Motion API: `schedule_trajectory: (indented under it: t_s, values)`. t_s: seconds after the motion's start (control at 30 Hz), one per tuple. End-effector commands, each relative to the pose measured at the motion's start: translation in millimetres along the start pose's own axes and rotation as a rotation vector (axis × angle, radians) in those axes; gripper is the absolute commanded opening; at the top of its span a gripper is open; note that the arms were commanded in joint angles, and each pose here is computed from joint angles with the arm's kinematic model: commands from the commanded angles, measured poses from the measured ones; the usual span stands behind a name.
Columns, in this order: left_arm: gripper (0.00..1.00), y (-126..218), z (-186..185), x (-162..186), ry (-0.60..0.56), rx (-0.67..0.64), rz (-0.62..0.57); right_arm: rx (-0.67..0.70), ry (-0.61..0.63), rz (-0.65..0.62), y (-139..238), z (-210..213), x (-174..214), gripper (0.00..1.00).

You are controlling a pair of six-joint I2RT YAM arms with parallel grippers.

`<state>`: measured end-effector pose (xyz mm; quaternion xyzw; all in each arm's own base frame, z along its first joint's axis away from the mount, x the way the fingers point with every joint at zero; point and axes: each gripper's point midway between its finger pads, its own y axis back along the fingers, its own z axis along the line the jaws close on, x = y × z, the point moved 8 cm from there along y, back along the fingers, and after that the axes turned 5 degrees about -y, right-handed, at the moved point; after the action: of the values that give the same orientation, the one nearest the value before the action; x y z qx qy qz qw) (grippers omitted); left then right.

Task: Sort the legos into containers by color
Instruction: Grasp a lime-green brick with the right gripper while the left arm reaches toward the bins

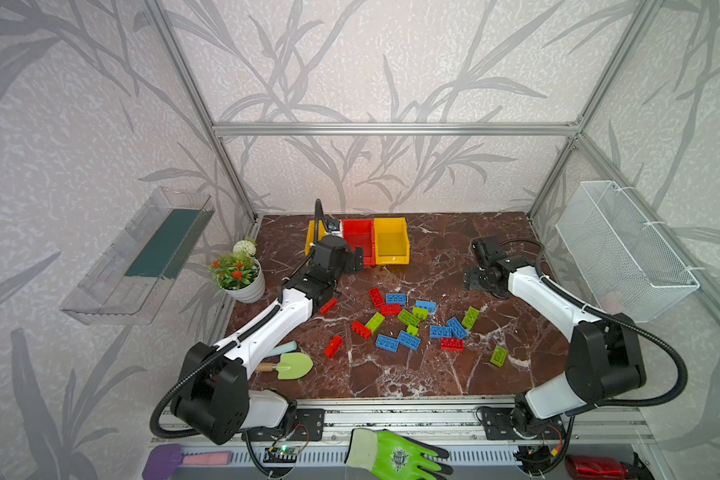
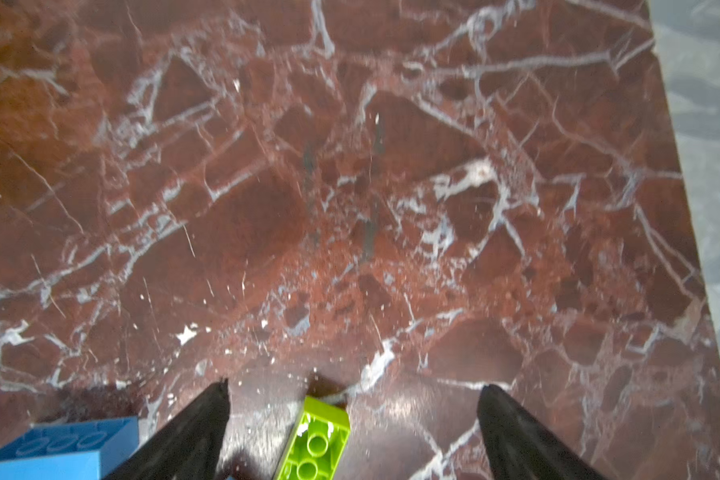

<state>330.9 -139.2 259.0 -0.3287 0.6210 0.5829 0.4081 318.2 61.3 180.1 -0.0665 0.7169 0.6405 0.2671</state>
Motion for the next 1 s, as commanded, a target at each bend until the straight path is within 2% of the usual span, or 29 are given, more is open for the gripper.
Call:
schedule_trajectory:
  t_s: [0.0, 0.2, 0.37, 0.6, 0.97]
  values:
    - [0.99, 4.6, -27.8, 1.1, -0.023, 0.045, 0.018, 0.031, -0.056, 0.112, 7.5, -8.0, 30.8, 0.93]
    - [0.99, 10.6, -71.2, 15.5, -0.111, 0.146, 0.052, -0.027, -0.139, 0.171, 2.3, -14.0, 63.9, 0.87]
    - [0.99, 15.4, -84.6, 20.3, -0.141, 0.192, 0.061, -0.061, -0.191, 0.204, -5.4, -13.7, 80.4, 0.83]
    - [0.99, 18.6, -84.6, 22.4, -0.127, 0.189, 0.063, -0.091, -0.228, 0.229, -14.8, -11.0, 89.9, 0.78]
    - [0.99, 33.3, -70.4, 26.6, -0.109, 0.156, 0.045, -0.113, -0.234, 0.23, -23.1, -4.0, 86.8, 0.77]
